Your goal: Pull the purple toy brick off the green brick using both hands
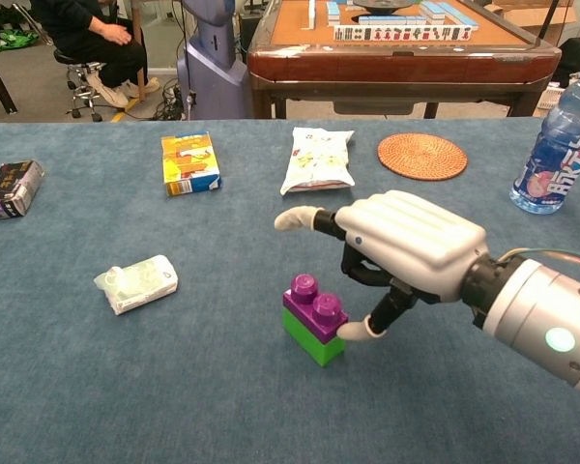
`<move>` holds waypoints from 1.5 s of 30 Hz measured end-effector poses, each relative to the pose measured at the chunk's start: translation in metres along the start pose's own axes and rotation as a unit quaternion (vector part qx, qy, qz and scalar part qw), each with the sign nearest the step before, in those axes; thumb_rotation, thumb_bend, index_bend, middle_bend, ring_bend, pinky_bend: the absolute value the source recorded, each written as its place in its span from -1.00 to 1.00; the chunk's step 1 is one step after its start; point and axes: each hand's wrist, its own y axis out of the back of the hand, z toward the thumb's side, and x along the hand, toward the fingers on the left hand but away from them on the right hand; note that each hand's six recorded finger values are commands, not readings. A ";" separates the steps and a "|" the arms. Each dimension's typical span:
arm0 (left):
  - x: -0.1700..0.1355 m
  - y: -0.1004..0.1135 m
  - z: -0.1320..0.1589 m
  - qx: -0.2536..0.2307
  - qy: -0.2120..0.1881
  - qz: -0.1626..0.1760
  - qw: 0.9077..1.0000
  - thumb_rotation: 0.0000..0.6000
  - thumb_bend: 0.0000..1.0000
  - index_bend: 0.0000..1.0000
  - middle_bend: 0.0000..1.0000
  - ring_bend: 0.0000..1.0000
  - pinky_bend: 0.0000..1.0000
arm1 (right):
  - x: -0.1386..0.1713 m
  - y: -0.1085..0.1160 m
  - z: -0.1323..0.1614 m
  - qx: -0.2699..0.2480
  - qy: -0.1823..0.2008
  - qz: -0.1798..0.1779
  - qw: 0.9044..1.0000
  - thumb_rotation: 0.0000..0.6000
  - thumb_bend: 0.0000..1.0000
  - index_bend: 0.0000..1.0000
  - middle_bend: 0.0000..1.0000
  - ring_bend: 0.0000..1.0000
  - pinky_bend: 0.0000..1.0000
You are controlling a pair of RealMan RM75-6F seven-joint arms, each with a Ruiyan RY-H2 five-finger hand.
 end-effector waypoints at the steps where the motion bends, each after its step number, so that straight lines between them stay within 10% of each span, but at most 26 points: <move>1: 0.000 0.000 0.000 0.000 0.000 0.000 1.000 1.00 -0.99 -0.46 -0.90 -0.69 0.01 | 0.000 0.001 -0.002 0.000 -0.002 0.001 1.000 1.00 -1.00 -0.74 0.91 1.00 1.00; 45: 0.000 -0.001 0.002 -0.001 -0.001 0.000 1.000 1.00 -0.99 -0.45 -0.90 -0.69 0.01 | -0.021 0.047 0.008 0.030 -0.040 0.214 0.975 1.00 -1.00 -0.74 0.99 1.00 1.00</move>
